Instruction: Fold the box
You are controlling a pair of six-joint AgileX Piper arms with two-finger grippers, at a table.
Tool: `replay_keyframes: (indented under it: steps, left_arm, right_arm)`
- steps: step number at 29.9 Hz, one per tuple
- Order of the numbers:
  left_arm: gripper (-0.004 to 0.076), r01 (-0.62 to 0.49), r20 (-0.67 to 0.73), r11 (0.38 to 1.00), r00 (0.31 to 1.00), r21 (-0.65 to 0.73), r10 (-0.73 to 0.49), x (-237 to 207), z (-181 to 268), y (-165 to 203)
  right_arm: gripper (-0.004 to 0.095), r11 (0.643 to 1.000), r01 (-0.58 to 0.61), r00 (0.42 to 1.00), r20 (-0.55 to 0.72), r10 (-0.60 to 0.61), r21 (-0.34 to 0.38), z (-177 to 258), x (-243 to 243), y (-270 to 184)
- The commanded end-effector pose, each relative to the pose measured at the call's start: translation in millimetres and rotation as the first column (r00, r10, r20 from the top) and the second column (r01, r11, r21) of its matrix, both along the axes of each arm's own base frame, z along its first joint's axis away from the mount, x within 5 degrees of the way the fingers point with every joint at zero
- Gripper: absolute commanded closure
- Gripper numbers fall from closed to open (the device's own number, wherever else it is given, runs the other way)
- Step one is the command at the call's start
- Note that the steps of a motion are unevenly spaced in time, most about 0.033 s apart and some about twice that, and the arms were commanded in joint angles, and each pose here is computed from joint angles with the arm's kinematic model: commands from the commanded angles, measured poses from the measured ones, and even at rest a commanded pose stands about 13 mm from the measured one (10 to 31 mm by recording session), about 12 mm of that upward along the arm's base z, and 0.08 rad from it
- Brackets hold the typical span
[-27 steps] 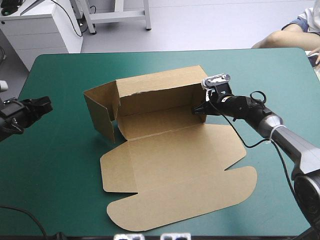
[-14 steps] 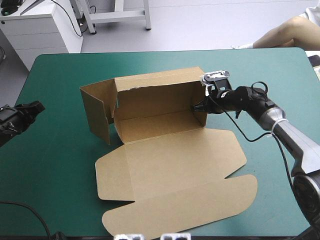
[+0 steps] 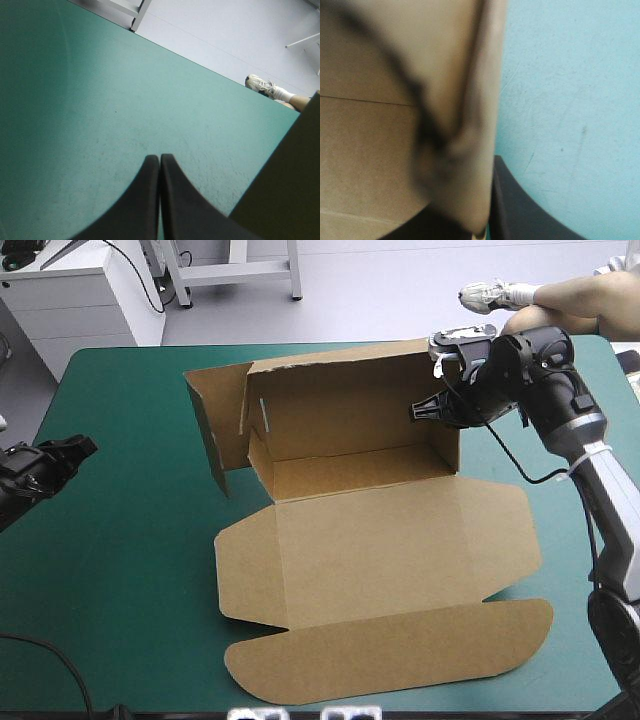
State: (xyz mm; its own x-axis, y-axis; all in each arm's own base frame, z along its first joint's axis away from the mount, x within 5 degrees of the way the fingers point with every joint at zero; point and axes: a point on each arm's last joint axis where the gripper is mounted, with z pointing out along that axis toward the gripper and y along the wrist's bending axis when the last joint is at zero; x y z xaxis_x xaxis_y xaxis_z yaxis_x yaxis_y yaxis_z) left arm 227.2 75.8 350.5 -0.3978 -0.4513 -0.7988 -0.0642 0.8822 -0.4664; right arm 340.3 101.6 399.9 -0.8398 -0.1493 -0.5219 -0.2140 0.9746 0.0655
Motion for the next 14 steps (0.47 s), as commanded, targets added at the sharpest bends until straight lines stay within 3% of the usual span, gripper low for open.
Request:
replay_keyframes:
  steps: [1, 5, 14]
  left_arm:
    - [0.0732, -0.008, 0.063, 1.0, 0.998, -0.028, 0.01, 4.6, 12.2, -4.7]
    - [0.0732, 0.032, 0.04, 0.999, 0.999, -0.024, -0.031, 15.6, 5.1, -14.4]
    - [0.0732, 0.029, 0.034, 1.0, 0.999, -0.002, -0.029, 23.9, 0.7, -19.5]
  right_arm:
    - [0.0907, 0.989, -0.016, 0.999, 0.03, 0.012, 0.149, 26.9, -18.5, 6.0]
    - [0.0905, 0.983, -0.006, 1.0, 0.018, 0.002, 0.182, 28.9, -23.9, 13.2]
    - [0.0905, 0.992, 0.016, 0.996, -0.085, -0.005, 0.123, -0.2, -53.9, 6.2]
